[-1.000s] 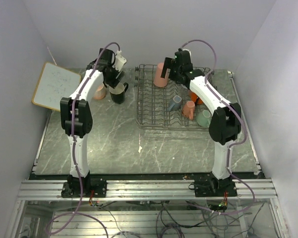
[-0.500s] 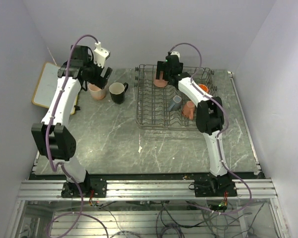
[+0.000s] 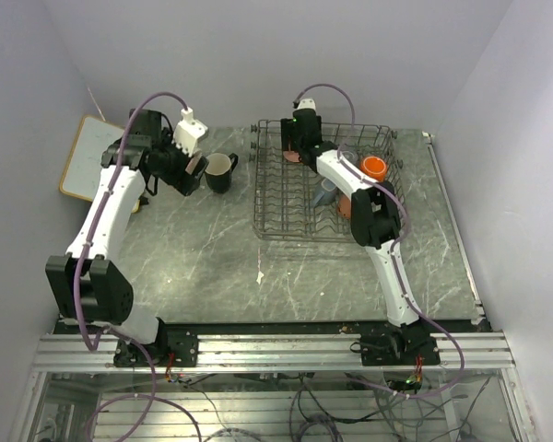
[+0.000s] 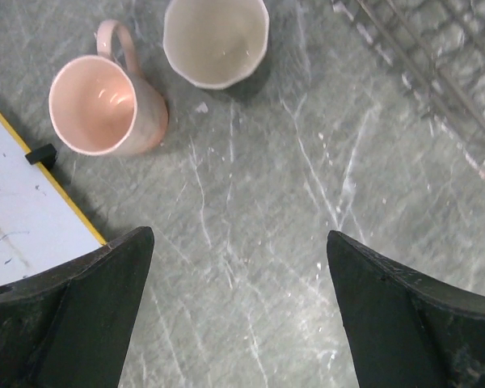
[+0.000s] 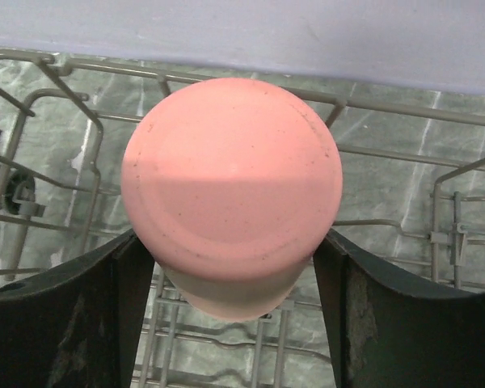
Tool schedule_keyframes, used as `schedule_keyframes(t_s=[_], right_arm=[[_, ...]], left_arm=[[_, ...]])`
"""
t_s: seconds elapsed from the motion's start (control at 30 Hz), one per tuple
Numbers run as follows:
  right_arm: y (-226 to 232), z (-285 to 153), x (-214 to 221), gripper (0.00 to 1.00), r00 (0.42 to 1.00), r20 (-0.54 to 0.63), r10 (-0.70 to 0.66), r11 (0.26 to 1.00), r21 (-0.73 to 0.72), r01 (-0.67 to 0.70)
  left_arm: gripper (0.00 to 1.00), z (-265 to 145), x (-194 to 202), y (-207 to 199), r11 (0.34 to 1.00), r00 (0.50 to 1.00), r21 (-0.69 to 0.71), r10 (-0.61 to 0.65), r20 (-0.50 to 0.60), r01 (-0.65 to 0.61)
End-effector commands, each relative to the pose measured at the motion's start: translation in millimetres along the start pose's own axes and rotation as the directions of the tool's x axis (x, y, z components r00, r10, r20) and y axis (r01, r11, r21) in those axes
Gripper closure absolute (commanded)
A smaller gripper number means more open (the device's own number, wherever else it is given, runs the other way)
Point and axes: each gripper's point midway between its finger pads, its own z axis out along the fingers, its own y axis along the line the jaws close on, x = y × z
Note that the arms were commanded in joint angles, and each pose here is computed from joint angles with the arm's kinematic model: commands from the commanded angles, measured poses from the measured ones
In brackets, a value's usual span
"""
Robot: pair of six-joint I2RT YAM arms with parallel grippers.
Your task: Unload the cups from the dish rack
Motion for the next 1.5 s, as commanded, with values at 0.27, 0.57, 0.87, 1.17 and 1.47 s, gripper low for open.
schedule_keyframes(t_s=[0.27, 0.57, 0.87, 1.17, 1.47], right_arm=[[4.4, -54.6, -83.1, 0.63, 0.987, 0.156, -0.035, 0.999, 0.012, 0.034], [20.2, -168.3, -89.4, 0.67, 0.988, 0.139, 0.064, 0.992, -0.12, -0.048], [54.4, -259.9, -14.3, 0.76, 0.972, -0.161, 0.172, 0.943, -0.257, -0.21], [81.3, -299.5, -3.4, 0.81, 0.928, -0.301, 0.222, 0.855, -0.397, -0.333], [113.9, -337.1, -25.1, 0.83, 0.86, -0.407, 0.307, 0.658, -0.562, -0.501]], left_arm=[[0.01, -74.2, 46.0, 2.2, 0.99, 0.987, -0.051, 0.13, -0.095, -0.135], [0.01, -109.5, 88.9, 7.6, 0.964, 0.957, -0.134, 0.198, -0.211, -0.229], [0.01, -159.6, 89.1, -20.2, 0.946, 0.947, -0.098, 0.296, -0.128, -0.309], [0.01, -154.4, 48.8, -32.8, 0.925, 0.921, -0.131, 0.372, 0.114, -0.357], [0.01, -153.2, 33.1, -45.6, 0.873, 0.851, -0.08, 0.486, 0.199, -0.48]])
